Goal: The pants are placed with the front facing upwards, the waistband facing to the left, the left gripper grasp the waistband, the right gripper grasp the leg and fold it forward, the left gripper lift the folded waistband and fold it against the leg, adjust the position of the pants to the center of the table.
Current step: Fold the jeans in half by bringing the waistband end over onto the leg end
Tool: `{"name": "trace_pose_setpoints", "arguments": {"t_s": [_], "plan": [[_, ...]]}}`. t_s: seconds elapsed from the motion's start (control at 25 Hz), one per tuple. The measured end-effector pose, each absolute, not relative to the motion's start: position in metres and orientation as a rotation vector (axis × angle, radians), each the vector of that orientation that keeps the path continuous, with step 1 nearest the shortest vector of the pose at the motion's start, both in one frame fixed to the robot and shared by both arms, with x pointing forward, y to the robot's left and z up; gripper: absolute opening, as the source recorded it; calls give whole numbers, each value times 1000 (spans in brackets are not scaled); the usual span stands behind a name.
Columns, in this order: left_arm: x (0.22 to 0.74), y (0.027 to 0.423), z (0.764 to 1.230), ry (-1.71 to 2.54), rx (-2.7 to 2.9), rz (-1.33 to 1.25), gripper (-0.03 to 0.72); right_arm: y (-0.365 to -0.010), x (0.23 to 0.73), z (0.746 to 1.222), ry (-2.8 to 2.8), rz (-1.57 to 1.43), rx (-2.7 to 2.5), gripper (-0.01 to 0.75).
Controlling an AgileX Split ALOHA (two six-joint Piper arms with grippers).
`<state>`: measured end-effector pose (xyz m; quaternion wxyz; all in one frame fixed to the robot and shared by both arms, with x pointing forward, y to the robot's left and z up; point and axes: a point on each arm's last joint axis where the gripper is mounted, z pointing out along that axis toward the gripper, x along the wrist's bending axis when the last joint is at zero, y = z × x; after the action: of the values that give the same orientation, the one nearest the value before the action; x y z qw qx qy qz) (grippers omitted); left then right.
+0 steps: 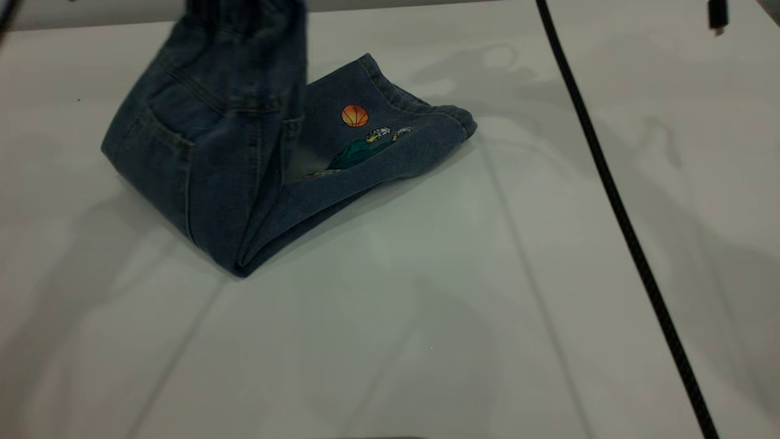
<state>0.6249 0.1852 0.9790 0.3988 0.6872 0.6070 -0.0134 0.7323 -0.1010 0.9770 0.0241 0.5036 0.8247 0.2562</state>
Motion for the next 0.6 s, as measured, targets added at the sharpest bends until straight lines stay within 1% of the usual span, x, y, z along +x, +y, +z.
{"name": "trace_pose_setpoints", "arguments": {"t_s": [0.04, 0.08, 0.24, 0.28, 0.32, 0.44, 0.48, 0.52, 0.56, 0.6], "plan": [[635, 174, 968, 1528, 1760, -56, 37, -101, 731, 985, 2546, 805, 1549, 496], [635, 174, 968, 1528, 1760, -56, 37, -101, 731, 985, 2546, 805, 1549, 496], [648, 151, 942, 1512, 1806, -106, 37, -105, 729, 997, 2529, 778, 1513, 496], [651, 140, 925, 1515, 1834, -141, 37, -110, 728, 1006, 2506, 731, 1471, 496], [652, 138, 916, 1526, 1842, -148, 40, -113, 727, 1010, 2500, 708, 1457, 496], [653, 138, 913, 1523, 1852, -134, 104, -114, 726, 1010, 2515, 682, 1465, 496], [653, 138, 913, 1516, 1857, -129, 144, -114, 725, 1010, 2518, 679, 1468, 496], [653, 137, 914, 1486, 1878, -134, 309, -115, 724, 1017, 2510, 690, 1464, 496], [653, 136, 916, 1473, 1883, -146, 375, -116, 722, 1023, 2499, 696, 1459, 496], [646, 133, 975, 1262, 1954, -120, 626, -127, 708, 1076, 2391, 707, 1404, 496]]}}
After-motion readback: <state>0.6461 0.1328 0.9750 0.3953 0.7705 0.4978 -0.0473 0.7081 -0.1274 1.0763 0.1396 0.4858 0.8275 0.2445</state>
